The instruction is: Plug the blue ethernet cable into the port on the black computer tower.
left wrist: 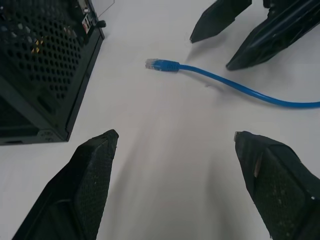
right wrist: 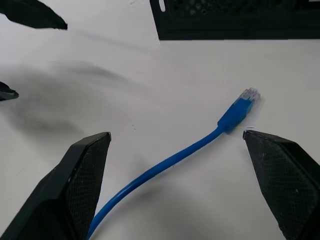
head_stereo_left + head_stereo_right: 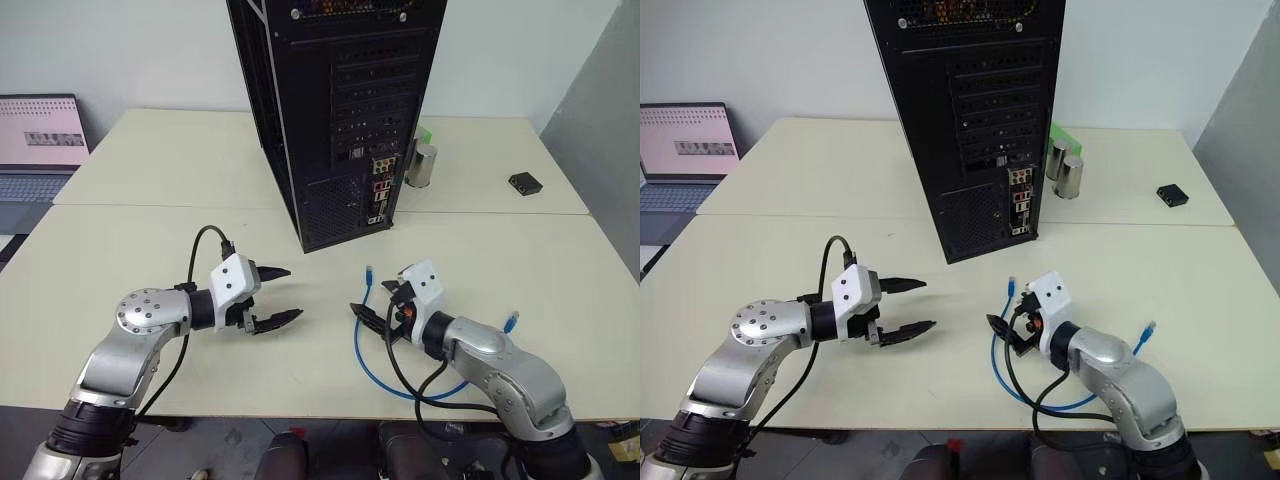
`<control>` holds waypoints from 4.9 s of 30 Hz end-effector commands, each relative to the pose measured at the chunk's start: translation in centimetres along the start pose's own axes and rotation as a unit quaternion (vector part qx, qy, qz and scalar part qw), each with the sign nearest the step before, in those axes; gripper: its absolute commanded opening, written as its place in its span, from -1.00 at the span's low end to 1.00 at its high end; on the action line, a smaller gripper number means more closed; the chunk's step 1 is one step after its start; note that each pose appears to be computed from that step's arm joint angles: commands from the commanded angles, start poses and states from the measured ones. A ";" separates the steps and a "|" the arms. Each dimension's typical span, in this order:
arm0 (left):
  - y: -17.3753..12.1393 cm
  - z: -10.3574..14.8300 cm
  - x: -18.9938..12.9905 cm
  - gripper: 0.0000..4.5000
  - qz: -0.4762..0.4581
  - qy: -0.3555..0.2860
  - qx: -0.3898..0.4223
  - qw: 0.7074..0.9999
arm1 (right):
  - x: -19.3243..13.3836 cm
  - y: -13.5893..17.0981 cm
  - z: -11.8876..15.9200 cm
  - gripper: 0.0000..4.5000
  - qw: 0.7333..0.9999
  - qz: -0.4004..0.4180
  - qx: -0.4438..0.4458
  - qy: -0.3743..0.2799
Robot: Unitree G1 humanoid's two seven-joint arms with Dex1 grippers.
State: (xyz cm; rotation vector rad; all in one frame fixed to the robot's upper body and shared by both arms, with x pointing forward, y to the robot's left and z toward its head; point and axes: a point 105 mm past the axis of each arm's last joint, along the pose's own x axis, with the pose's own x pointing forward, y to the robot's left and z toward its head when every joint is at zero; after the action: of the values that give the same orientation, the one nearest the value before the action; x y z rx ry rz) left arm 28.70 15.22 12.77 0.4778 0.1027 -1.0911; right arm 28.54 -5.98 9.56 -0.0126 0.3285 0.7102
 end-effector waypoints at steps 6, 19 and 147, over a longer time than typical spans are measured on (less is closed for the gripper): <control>-0.4 1.1 0.4 0.77 -0.022 -0.021 0.021 0.999 | 1.2 -0.1 -0.1 0.49 0.999 -0.014 0.022 0.023; 0.2 0.8 0.5 0.77 -0.023 -0.021 0.027 0.999 | 1.6 -0.1 0.8 -0.86 1.000 -0.014 0.013 0.020; -1.6 2.1 3.7 -0.88 -0.138 -0.071 0.241 0.958 | -6.9 0.9 4.8 0.09 0.951 0.249 -0.172 0.067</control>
State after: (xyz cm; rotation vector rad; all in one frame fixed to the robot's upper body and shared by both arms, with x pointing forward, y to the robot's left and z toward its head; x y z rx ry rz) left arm 29.24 11.21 12.02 0.7771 -0.1462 -1.4228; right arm 25.27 -9.41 14.48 -0.3672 0.4094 1.2315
